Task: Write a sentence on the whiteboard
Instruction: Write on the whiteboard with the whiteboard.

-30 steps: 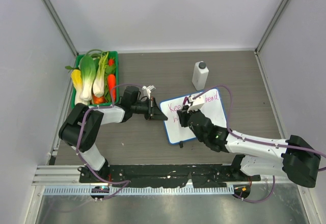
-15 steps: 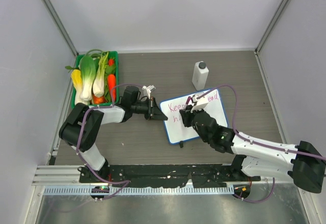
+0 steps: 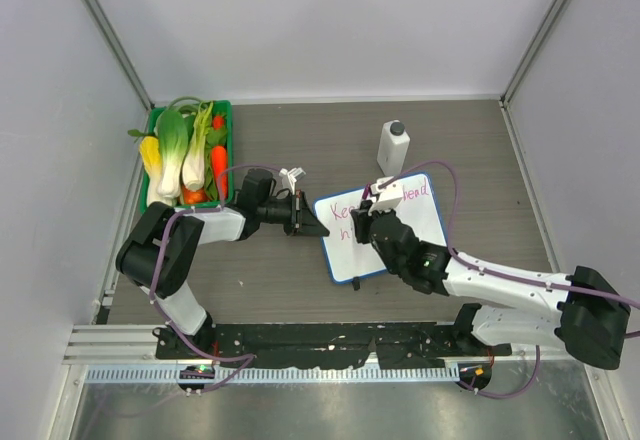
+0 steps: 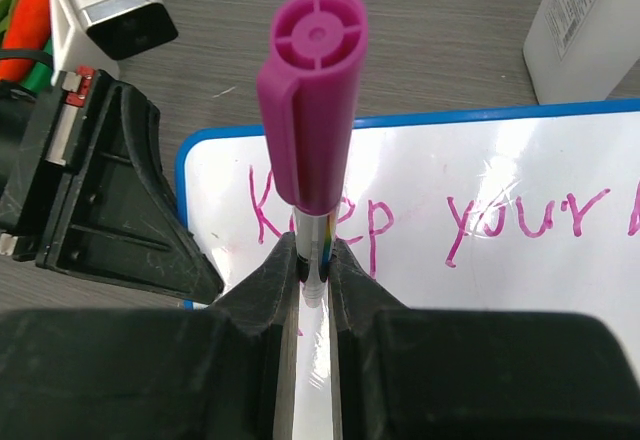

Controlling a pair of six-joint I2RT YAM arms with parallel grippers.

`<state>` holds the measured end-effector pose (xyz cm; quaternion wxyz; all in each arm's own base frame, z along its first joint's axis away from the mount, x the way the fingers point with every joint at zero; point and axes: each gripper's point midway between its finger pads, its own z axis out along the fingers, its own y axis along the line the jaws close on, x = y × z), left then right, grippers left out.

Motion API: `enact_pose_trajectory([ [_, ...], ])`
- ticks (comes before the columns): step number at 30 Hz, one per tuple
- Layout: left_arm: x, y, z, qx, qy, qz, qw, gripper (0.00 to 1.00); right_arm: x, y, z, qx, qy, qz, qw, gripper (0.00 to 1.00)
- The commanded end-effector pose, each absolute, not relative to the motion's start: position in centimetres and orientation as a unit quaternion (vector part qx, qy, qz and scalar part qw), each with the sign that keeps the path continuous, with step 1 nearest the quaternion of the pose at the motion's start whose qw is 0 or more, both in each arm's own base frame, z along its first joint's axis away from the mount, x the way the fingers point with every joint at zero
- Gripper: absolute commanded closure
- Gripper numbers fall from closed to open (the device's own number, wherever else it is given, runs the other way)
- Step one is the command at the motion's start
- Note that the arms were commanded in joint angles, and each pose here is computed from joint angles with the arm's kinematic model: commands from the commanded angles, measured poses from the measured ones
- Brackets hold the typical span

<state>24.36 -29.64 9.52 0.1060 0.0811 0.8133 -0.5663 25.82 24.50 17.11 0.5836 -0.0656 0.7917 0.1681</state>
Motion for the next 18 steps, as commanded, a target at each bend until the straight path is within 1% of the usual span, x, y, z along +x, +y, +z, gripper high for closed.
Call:
enact_pose_trajectory([
  [1, 23.4, -29.3, 7.5, 0.044, 0.837, -0.542, 0.062, 1.0, 27.1, 24.3, 19.0, -0.019, 0.78, 0.159, 0.604, 0.98],
  [18, 23.3, -29.2, 7.4, 0.046, 0.838, -0.541, 0.06, 1.0, 26.3, 23.6, 16.2, -0.03, 0.803, 0.15, 0.575, 0.98],
])
